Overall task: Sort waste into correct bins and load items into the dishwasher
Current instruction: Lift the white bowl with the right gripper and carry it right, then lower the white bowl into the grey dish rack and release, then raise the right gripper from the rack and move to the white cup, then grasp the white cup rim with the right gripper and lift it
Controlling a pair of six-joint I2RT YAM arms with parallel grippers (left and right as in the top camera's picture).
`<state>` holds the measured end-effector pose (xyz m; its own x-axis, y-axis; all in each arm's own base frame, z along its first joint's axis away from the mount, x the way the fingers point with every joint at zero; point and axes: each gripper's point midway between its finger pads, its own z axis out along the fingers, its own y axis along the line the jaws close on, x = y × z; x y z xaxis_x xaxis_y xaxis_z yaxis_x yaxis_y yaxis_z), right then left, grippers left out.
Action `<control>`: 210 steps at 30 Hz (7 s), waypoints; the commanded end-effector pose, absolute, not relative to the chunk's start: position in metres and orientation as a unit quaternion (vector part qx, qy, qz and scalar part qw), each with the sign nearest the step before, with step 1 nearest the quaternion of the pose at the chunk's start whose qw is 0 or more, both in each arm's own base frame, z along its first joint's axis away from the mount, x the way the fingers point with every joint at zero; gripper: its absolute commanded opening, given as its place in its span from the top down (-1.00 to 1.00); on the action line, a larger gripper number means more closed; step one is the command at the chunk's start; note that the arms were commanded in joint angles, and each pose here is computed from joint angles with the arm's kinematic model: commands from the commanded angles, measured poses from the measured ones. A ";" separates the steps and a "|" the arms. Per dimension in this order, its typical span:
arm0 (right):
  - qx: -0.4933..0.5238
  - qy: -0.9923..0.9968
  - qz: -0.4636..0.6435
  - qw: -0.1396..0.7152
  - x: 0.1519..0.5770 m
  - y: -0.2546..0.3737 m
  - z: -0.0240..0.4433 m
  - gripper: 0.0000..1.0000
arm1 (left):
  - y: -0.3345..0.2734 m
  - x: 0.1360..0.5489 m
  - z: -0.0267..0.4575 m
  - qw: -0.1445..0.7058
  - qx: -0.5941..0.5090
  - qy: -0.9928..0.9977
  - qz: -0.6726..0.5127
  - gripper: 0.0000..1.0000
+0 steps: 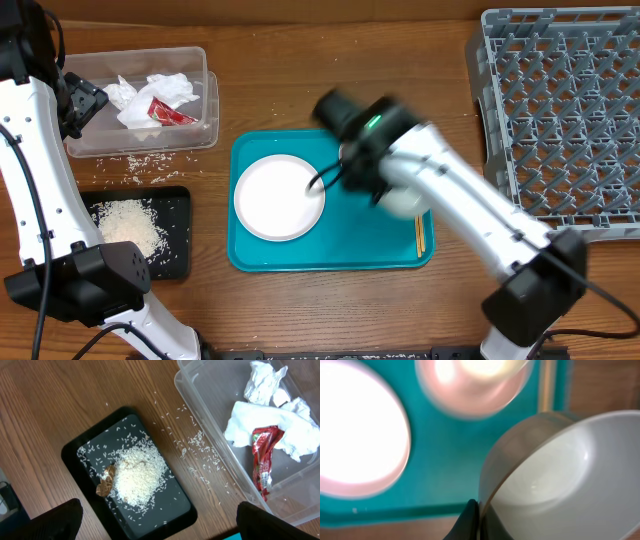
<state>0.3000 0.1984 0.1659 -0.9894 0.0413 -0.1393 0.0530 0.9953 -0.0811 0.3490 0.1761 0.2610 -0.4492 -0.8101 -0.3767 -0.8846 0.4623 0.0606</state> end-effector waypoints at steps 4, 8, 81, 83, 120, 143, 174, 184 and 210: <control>0.181 0.966 -0.045 0.179 0.390 0.065 0.241 0.93 | 0.180 0.347 0.266 0.156 -0.502 0.840 0.133 -1.00; 0.238 0.946 0.037 0.218 0.426 -0.021 0.259 0.93 | 0.180 0.348 0.266 0.156 -0.502 0.840 0.133 -1.00; 0.420 0.714 0.209 0.520 0.373 -0.410 0.289 0.25 | 0.180 0.347 0.266 0.156 -0.502 0.840 0.133 -1.00; 0.407 0.718 0.197 0.528 0.387 -0.404 0.294 0.27 | 0.180 0.347 0.266 0.156 -0.502 0.840 0.133 -1.00; 0.511 0.734 -0.099 0.436 0.404 -0.360 0.284 0.92 | 0.180 0.348 0.266 0.156 -0.502 0.840 0.133 -1.00; 0.020 0.878 0.372 0.301 0.416 0.057 0.335 -1.00 | 0.180 0.347 0.266 0.156 -0.502 0.840 0.133 -1.00; -0.019 0.993 0.033 0.107 0.405 0.218 0.110 -0.65 | 0.180 0.348 0.266 0.156 -0.502 0.840 0.133 -1.00; -0.019 0.995 0.025 0.096 0.403 0.217 0.089 -0.49 | 0.180 0.347 0.266 0.156 -0.502 0.840 0.133 -1.00; -0.018 0.993 -0.002 0.113 0.414 0.212 0.080 0.18 | 0.180 0.348 0.266 0.156 -0.502 0.840 0.133 -1.00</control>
<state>0.4133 0.2111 0.0865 -0.9737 -0.0295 -0.2259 -0.0330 0.9994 0.0120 0.3487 0.1762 0.2610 -0.4492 -0.8104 -0.3761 -0.8848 0.4620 0.0612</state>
